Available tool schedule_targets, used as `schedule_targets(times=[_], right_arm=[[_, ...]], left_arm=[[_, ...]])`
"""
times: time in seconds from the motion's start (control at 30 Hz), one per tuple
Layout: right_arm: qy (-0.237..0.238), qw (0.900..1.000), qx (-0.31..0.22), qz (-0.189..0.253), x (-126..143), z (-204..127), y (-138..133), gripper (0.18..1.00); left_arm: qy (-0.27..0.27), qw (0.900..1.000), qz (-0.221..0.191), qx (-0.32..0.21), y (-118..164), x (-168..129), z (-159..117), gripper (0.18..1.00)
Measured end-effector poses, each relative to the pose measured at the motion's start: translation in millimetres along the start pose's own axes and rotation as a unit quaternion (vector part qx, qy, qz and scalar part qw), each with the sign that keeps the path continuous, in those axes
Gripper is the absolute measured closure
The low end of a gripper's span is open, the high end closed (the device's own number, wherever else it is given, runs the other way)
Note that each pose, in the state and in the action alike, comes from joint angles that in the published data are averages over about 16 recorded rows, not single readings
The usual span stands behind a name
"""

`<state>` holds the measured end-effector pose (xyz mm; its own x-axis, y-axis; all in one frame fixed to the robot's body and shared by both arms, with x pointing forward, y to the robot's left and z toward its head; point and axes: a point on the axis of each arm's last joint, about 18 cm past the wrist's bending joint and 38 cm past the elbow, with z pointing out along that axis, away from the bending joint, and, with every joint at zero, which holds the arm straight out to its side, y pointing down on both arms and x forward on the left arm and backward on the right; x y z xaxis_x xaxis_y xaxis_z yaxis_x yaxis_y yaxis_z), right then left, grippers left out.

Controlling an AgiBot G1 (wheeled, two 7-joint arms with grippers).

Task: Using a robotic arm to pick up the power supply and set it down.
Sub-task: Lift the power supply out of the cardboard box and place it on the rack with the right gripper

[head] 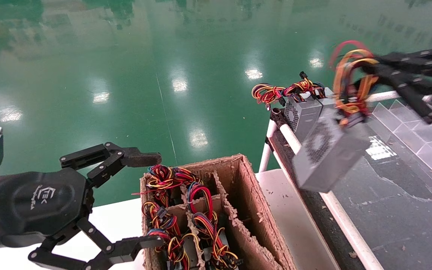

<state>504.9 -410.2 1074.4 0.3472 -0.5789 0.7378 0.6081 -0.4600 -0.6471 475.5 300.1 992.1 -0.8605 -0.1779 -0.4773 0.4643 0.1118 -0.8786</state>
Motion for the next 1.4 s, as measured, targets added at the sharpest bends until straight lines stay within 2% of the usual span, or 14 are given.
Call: schedule_targets(times=[0.27, 0.5, 0.8, 1.13, 1.4], right_arm=[[0.066, 0.996, -0.051, 0.006, 25, -19, 36, 0.948], [0.108, 0.991, -0.08, 0.008, 41, -16, 67, 0.948], [0.135, 0.986, -0.098, 0.004, 60, 14, 93, 0.948], [0.148, 0.983, -0.111, -0.01, 77, 55, 108, 0.948], [0.154, 0.981, -0.12, -0.013, 82, 72, 119, 0.948]], left_arm=[[0.0, 1.0, 0.0, 0.0, 0, 0, 0, 0.184], [0.0, 1.0, 0.0, 0.0, 0, 0, 0, 0.184], [0.0, 1.0, 0.0, 0.0, 0, 0, 0, 0.184], [0.0, 1.0, 0.0, 0.0, 0, 0, 0, 0.184], [0.0, 1.0, 0.0, 0.0, 0, 0, 0, 0.184]])
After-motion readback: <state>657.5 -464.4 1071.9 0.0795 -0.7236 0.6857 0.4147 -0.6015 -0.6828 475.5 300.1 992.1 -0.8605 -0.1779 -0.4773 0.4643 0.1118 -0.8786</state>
